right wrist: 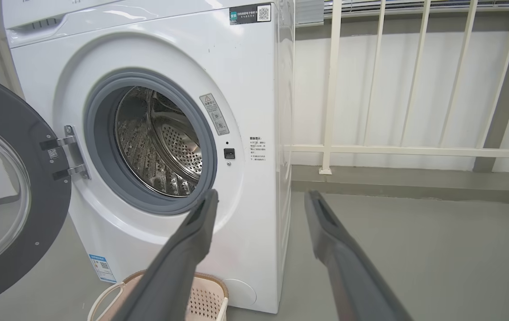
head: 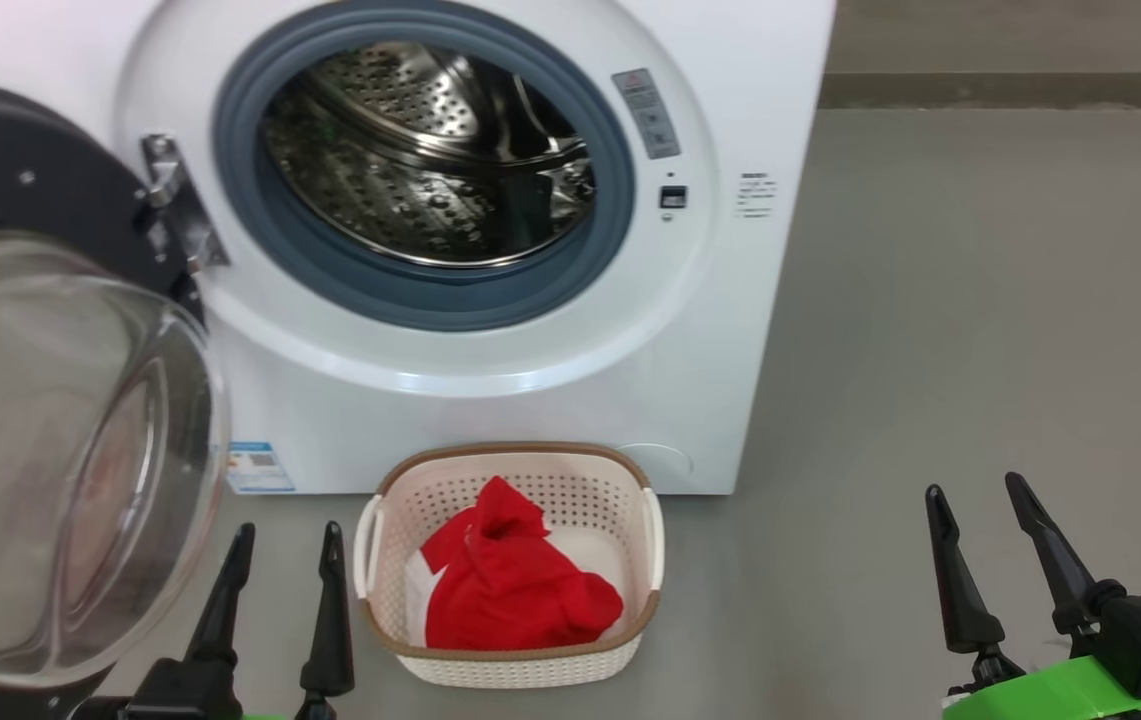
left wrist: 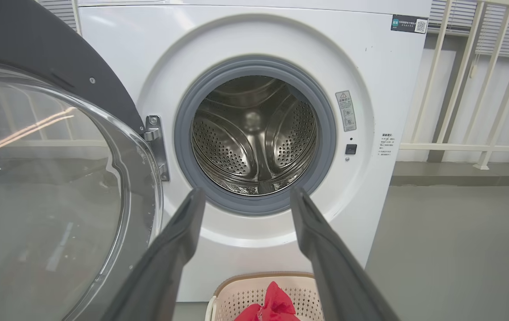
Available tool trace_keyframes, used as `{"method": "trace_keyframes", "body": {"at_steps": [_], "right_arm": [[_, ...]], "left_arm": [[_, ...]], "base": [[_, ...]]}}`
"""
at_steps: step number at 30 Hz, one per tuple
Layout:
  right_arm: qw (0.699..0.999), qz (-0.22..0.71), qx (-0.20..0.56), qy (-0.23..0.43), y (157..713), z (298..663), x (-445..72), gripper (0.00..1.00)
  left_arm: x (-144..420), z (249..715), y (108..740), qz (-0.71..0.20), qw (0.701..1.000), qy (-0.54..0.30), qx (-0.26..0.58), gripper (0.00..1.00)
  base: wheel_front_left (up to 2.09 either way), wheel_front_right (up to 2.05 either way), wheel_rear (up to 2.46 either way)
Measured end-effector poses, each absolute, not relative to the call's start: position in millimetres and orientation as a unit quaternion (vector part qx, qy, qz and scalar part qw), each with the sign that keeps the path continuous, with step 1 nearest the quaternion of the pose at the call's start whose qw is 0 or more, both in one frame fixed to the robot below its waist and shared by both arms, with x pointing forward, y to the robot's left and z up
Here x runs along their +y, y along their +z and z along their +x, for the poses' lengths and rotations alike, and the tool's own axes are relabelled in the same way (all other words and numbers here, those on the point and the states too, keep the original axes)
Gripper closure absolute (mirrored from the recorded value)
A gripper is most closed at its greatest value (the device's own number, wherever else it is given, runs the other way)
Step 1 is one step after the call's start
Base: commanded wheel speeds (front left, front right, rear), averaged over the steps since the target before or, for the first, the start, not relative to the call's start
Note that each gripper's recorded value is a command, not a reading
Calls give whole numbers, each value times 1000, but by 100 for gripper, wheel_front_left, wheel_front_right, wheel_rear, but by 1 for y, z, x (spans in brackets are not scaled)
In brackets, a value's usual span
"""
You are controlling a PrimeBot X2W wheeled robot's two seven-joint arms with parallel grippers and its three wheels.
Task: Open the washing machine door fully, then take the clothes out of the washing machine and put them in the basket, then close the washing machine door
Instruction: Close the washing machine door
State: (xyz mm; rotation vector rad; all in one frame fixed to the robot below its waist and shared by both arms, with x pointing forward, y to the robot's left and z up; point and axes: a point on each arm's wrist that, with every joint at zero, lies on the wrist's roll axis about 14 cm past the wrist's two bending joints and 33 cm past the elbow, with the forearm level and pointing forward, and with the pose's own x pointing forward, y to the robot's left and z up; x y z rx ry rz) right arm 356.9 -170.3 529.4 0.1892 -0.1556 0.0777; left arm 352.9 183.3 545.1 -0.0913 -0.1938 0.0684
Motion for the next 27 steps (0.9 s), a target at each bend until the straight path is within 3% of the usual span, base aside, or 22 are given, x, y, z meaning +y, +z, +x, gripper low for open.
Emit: {"method": "trace_keyframes", "body": {"at_steps": [27], "right_arm": [[971,108,-68,204,535,391,-56,0]], "left_arm": [[276,287,572,-13,968,205,-143,0]], "base": [[0,0,0]]}}
